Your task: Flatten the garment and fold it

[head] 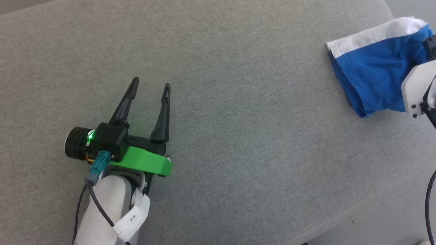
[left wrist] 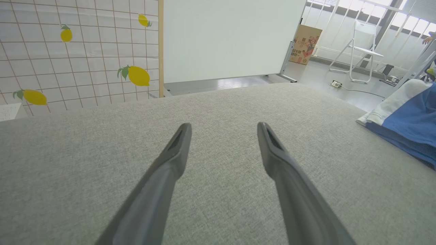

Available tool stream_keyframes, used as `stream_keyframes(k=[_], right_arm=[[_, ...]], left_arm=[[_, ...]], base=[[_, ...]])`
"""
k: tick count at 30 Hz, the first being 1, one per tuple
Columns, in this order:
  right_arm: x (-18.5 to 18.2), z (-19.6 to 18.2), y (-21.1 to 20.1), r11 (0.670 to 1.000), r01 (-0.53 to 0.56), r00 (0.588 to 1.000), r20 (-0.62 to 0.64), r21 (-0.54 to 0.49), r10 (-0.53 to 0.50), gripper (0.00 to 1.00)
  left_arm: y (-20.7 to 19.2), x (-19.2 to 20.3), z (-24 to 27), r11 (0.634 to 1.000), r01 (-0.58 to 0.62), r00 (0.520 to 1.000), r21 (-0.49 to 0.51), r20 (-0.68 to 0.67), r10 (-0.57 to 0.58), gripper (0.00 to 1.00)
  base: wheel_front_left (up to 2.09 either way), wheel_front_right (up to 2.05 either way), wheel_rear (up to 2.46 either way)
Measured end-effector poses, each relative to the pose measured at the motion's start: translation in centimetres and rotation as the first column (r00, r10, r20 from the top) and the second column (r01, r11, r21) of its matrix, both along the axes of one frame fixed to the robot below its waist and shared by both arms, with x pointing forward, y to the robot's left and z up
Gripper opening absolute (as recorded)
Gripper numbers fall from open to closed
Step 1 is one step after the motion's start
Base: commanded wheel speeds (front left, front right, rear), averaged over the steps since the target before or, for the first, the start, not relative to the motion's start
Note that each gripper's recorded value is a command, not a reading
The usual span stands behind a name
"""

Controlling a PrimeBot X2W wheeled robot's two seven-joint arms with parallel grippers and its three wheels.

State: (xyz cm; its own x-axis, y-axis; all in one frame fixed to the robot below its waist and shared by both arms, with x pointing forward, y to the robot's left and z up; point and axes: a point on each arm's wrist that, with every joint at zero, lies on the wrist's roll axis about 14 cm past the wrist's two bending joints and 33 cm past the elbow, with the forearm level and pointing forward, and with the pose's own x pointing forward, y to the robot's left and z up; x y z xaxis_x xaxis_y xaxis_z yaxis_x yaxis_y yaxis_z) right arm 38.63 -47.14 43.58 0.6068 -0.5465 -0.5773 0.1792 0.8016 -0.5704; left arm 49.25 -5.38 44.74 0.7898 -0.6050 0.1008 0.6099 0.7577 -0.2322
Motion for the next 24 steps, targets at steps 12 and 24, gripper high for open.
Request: stream_keyframes(k=[12,24], right_arm=[[1.9,4.6,1.9,0.992,-0.122,0.948,0.293,-0.017,0.121,1.0],[2.0,10.3,12.0,0.929,-0.364,0.653,0.729,0.063,0.207,1.0]], left_arm=[[2.8,-1.9,1.9,0.995,-0.095,0.995,-0.003,-0.028,0.095,1.0],[9.6,-6.6,6.6,0.962,-0.272,0.962,-0.009,0.026,0.273,1.0]], base=[[0.0,0.0,0.0],[0.0,0.0,0.0]])
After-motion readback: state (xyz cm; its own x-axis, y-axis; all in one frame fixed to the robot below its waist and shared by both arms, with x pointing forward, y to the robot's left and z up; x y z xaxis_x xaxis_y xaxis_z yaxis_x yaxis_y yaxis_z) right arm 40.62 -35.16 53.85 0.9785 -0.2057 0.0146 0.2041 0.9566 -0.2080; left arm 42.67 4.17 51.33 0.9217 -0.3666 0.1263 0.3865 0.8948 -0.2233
